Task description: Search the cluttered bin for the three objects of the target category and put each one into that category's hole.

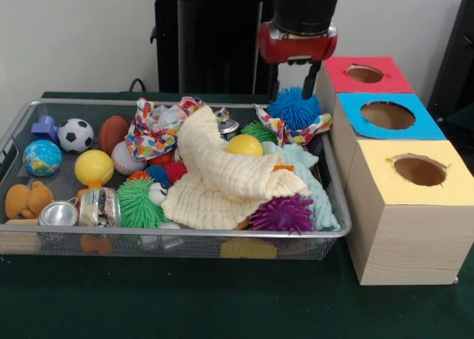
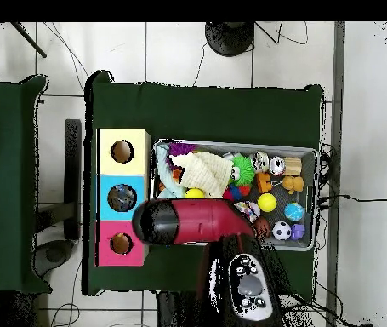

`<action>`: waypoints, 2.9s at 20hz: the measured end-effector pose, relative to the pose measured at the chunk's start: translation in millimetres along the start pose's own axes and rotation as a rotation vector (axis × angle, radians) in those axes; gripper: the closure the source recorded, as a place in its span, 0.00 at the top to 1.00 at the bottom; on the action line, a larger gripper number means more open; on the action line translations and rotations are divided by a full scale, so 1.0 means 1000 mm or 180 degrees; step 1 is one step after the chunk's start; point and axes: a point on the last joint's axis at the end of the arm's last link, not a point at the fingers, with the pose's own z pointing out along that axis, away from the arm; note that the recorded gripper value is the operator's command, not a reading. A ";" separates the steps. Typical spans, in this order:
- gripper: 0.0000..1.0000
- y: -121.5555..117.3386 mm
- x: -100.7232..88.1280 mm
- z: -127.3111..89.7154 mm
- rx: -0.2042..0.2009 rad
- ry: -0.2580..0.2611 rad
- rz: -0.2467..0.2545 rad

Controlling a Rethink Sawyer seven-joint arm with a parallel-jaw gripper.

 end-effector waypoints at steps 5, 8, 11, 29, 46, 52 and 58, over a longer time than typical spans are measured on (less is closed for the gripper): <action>1.00 -0.033 -0.003 0.022 -0.0057 -0.0049 -0.0081; 1.00 -0.044 -0.003 0.025 -0.0083 -0.0079 -0.0111; 1.00 -0.056 -0.005 0.024 -0.0117 -0.0142 -0.0134; 1.00 -0.083 -0.028 0.014 -0.0156 -0.0541 -0.0610; 1.00 -0.097 -0.005 0.082 -0.0136 -0.0514 -0.1141; 1.00 -0.088 -0.017 0.088 -0.0125 -0.0679 -0.1275; 0.00 -0.088 -0.025 0.095 -0.0076 -0.0769 -0.1368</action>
